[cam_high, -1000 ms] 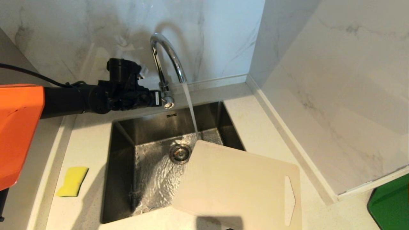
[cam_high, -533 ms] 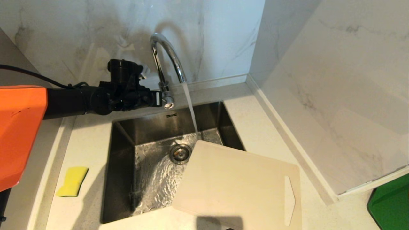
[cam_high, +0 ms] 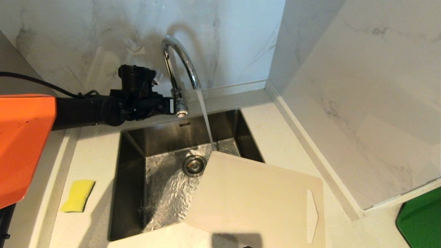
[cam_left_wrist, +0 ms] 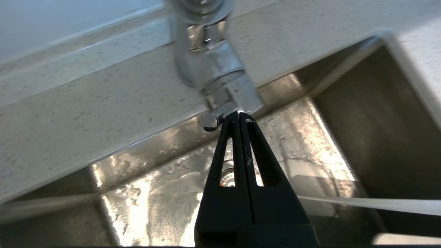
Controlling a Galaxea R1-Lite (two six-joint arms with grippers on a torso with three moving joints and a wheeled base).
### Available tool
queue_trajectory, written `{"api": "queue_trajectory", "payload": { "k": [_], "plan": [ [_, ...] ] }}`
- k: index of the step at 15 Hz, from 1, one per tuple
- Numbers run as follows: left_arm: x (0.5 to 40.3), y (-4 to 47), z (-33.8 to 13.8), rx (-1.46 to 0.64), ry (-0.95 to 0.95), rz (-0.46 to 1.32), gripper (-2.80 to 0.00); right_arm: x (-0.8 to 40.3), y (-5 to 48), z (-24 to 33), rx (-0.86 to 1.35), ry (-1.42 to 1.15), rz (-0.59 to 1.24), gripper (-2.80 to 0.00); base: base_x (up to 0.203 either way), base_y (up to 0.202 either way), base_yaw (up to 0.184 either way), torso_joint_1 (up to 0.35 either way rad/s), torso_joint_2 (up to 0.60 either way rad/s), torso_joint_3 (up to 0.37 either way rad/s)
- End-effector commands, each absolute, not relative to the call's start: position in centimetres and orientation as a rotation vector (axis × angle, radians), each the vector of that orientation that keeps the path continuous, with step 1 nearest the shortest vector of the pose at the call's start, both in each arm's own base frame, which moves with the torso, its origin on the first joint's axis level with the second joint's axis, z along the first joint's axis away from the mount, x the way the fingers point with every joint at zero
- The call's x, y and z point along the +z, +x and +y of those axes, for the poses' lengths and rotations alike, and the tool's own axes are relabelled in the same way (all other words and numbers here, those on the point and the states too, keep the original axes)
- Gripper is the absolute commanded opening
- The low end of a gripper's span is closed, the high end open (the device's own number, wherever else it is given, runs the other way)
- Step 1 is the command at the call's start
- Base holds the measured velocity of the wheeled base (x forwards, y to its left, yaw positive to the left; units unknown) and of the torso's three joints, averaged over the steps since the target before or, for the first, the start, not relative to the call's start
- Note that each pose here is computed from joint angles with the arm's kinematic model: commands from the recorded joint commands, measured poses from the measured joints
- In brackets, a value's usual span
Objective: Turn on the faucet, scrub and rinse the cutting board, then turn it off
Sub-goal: Turn off the tap
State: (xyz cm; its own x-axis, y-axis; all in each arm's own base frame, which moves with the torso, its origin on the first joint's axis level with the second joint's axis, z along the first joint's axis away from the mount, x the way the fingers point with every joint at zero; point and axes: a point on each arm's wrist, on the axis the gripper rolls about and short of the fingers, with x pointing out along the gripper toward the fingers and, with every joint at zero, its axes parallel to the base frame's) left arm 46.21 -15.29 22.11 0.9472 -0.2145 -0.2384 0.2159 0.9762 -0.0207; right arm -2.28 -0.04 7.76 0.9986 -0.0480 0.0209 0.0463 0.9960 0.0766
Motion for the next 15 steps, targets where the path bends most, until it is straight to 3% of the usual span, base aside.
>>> {"api": "queue_trajectory", "payload": {
  "k": [1,15],
  "plan": [
    [22.0,46.2,-15.3,-0.214,0.008,0.248,-2.80,7.8,-2.3,0.0,-0.047,0.077,-0.025,-2.80,0.000,0.000,0.000,0.000,0.00,0.000],
    [22.8,45.8,-14.6,-0.209,0.007,0.258,-2.80,7.8,-2.3,0.0,-0.047,0.077,-0.025,-2.80,0.000,0.000,0.000,0.000,0.00,0.000]
  ]
}}
